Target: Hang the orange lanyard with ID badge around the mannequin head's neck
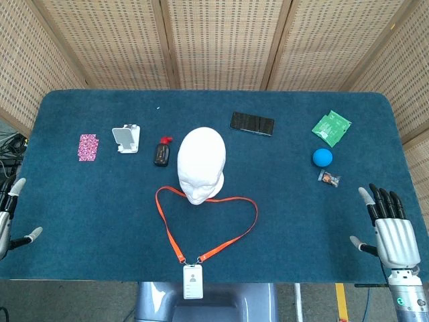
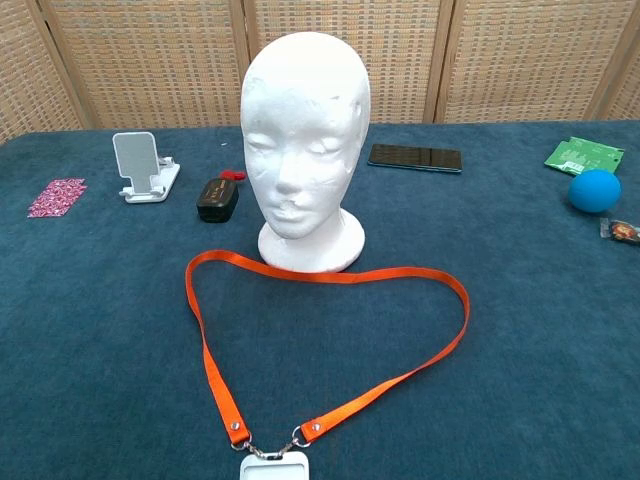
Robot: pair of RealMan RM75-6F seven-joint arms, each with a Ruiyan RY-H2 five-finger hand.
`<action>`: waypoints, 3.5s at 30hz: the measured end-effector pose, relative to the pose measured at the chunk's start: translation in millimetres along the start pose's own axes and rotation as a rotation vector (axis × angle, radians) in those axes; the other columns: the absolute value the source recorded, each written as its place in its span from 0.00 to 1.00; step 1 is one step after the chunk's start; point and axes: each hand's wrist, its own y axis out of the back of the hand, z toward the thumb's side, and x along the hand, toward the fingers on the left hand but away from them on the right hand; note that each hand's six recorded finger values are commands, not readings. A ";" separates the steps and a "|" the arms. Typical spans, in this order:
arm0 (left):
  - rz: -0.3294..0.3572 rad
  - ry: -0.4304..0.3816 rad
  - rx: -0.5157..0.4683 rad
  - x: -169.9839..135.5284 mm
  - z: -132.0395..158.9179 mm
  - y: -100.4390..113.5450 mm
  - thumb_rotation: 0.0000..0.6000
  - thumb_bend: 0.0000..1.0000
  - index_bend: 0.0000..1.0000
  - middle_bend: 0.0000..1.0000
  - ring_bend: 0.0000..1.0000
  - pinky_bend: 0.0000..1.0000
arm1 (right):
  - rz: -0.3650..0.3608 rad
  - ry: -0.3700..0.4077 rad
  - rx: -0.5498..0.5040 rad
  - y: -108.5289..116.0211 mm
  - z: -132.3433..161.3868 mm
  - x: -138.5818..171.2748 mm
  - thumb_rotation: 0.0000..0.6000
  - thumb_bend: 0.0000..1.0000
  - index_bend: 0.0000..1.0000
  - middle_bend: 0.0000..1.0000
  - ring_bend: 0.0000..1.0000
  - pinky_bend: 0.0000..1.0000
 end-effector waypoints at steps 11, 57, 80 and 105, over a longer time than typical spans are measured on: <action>-0.006 0.012 -0.004 8.0 -3.2 0.0 1.00 0.00 0.00 0.00 0.00 0.00 | 0.162 0.084 -0.062 -31.5 19.9 -12.9 1.00 0.00 0.01 0.00 0.00 0.00; -0.069 0.045 -0.022 28.2 -10.9 -10.9 1.00 0.00 0.00 0.00 0.00 0.00 | 0.498 0.171 -0.207 -161.4 215.4 -157.4 1.00 0.55 0.49 0.00 0.00 0.00; -0.071 0.043 -0.026 28.1 -9.9 -10.8 1.00 0.00 0.00 0.00 0.00 0.00 | 0.507 0.136 -0.178 -173.8 219.4 -159.8 1.00 0.57 0.55 0.00 0.00 0.00; -0.078 -0.014 -0.032 45.0 8.0 -16.4 1.00 0.01 0.00 0.00 0.00 0.00 | 0.488 0.180 -0.155 -169.5 218.7 -151.3 1.00 0.63 0.67 0.00 0.00 0.00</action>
